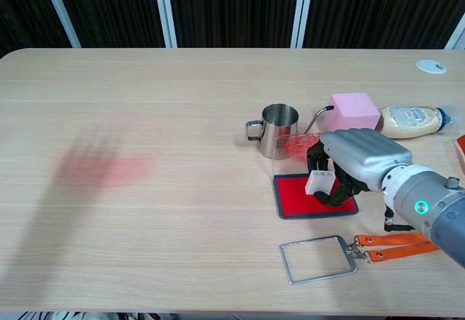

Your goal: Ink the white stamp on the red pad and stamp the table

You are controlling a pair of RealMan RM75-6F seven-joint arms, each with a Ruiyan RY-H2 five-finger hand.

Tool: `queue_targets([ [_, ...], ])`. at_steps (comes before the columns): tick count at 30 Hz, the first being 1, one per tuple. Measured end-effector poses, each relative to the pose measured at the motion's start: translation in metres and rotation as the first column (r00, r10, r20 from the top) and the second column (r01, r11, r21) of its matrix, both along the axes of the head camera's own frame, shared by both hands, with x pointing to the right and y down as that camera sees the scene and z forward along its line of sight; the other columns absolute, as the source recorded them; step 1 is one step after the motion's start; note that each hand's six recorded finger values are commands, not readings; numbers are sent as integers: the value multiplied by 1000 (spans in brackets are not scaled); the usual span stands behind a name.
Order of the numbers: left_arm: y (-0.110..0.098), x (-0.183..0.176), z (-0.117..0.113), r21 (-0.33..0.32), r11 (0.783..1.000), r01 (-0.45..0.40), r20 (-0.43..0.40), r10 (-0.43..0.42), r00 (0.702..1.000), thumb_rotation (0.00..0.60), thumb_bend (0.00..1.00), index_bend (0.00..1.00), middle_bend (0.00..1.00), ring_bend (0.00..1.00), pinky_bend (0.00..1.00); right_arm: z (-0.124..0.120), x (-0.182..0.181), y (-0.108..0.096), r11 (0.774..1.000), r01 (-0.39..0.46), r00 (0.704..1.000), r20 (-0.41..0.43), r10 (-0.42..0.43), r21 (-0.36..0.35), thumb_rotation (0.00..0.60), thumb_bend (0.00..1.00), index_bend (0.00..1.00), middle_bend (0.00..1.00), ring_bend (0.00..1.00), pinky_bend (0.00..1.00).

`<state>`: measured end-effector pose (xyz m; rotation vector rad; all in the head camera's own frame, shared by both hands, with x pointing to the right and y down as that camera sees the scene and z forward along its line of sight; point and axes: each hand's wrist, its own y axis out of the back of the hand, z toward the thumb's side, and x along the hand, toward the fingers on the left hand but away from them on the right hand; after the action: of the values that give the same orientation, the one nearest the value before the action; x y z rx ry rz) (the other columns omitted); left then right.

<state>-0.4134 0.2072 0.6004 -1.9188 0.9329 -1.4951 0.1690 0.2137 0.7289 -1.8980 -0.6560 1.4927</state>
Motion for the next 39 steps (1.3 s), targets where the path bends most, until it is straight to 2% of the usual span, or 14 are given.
queue_targets([
  [10,0,0,0,0,1000,0,2,0,1000,600,14,0,0,0,0,-4,-1,-2,1000,-2,1000,7,2,13,600,640,855,722,584,574],
  [19,1,0,0,3,1000,-2,7,2,1000,600,14,0,0,0,0,-24,9,-19,998,-9,1000,14,8,69,600,639,855,720,584,574],
  [32,3,-1,0,1,1000,8,9,-8,1000,600,14,0,0,0,0,-46,58,-34,993,-28,999,-31,32,117,600,639,855,701,574,574],
  [39,3,-1,0,-1,1000,28,12,-28,1000,600,14,0,0,0,0,-43,96,-30,994,-68,997,-34,71,90,600,574,855,664,540,555],
])
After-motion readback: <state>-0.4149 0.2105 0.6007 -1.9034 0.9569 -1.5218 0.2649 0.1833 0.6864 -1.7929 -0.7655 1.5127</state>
